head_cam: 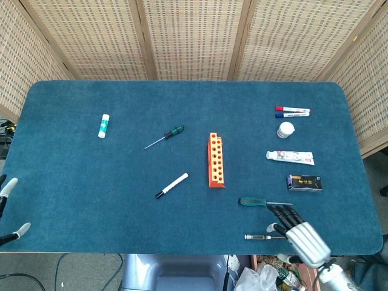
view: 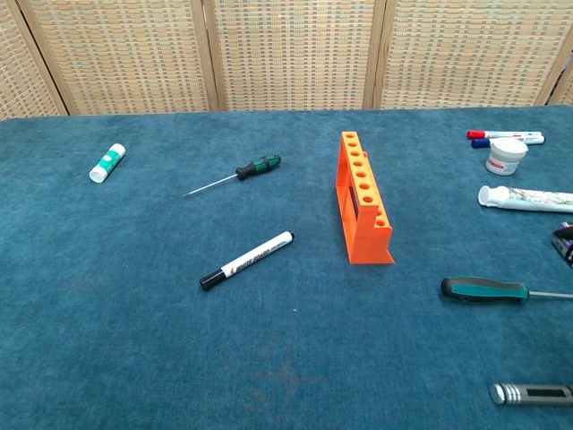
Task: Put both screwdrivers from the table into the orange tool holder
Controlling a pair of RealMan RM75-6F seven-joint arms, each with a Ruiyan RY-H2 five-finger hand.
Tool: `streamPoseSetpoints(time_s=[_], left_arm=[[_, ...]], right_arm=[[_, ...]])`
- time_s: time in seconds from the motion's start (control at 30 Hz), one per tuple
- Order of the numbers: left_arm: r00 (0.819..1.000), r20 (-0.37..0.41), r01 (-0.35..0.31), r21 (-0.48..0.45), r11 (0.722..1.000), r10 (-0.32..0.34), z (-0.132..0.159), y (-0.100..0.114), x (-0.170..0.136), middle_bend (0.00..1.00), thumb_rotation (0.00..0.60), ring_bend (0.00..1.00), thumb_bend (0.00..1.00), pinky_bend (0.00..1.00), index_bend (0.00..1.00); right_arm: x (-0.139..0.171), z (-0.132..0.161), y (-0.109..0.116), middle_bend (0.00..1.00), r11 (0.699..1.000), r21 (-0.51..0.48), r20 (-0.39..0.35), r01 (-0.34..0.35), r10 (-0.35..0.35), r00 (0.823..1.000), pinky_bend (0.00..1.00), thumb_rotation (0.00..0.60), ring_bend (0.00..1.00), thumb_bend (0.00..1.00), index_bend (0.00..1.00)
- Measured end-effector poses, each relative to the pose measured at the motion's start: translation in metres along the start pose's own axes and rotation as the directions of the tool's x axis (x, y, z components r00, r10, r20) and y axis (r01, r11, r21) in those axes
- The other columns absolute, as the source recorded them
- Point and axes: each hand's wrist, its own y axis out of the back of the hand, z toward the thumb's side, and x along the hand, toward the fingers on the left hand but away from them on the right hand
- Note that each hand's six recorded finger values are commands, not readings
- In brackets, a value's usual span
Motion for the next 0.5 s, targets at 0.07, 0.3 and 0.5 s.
streamPoseSetpoints(time_s=[0.07,0.3,0.5], left_arm=[[1.000,0.004,0.006,0.005,1.000,-0.006,0.001,-0.002,0.002,0.00,0.600,0.00,0.00,0.00,0.00],[1.000,-0.003,0.015,0.010,1.000,-0.015,0.001,-0.005,0.005,0.00,0.600,0.00,0.00,0.00,0.00],[1.000,-0.008,0.017,0.002,1.000,-0.017,-0.001,-0.004,0.006,0.00,0.600,0.00,0.00,0.00,0.00]], right_arm=[[-0.009,0.005,-0.009,0.00,1.000,0.006,-0.018,-0.008,0.008,1.000,0.00,0.600,0.00,0.15,0.38],[-0.031,0.004,-0.031,0.00,0.996,0.069,-0.015,-0.057,0.058,0.998,0.00,0.600,0.00,0.24,0.39],[-0.042,0.002,-0.046,0.00,0.986,0.127,-0.012,-0.108,0.110,0.994,0.00,0.600,0.00,0.26,0.39]])
